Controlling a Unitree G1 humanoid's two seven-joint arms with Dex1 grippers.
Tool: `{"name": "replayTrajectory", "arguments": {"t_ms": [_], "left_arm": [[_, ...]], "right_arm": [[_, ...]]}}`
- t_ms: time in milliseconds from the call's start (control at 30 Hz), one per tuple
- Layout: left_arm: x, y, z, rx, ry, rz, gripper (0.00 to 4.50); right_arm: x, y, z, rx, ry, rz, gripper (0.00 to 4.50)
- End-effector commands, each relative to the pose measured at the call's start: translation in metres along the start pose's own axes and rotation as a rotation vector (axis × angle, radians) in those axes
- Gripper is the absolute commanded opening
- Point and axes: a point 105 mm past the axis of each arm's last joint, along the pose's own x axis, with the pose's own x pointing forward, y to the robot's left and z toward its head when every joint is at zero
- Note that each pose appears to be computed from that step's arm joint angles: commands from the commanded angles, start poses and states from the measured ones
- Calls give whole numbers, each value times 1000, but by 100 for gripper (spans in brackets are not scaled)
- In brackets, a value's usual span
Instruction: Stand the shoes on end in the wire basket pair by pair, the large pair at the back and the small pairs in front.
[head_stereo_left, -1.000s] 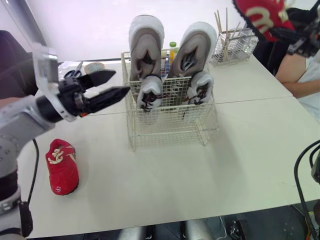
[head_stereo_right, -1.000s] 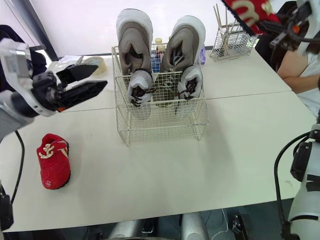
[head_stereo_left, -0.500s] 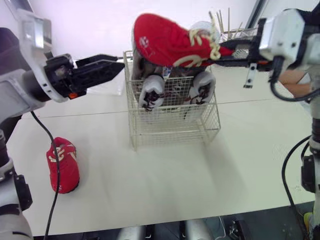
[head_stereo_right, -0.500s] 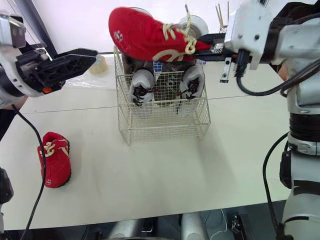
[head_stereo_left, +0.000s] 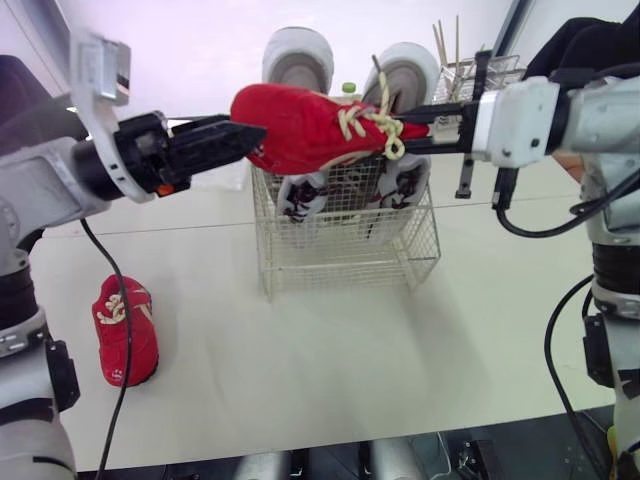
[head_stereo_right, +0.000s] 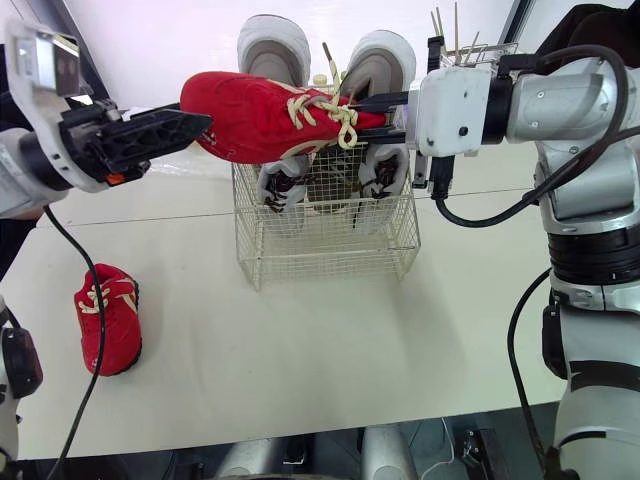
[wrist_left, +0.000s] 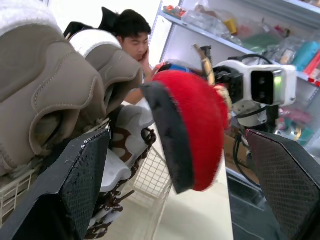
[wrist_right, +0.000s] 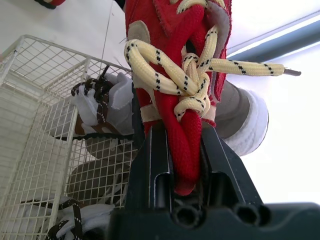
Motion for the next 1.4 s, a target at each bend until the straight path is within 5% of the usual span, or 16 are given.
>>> {"name": "replayTrajectory", "arguments": {"t_ms": [33, 333, 400, 700, 867, 1067, 1400], "left_arm": [[1, -3, 8, 23, -16, -11, 396], [5, -5, 2, -3, -24, -42, 26], [5, -7, 0, -8, -32, -55, 21], [-10, -1, -2, -93, -177, -22, 21], [-13, -3, 4, -105, -272, -17, 21], [-6, -11, 11, -126, -371, -53, 21], [10, -14, 7, -155, -390, -88, 21]], "right_arm": [[-2, -11, 22, -73, -55, -22, 4], [0, -12, 27, -40, -74, -21, 4], [-2, -13, 27, 39, -90, -28, 4], [-49, -30, 28, 841, -349, -113, 441], [-74, -13, -2, 1176, -416, -225, 447], [-40, 32, -10, 1434, -526, -272, 447], [3, -2, 26, 1462, -811, -338, 447]]}}
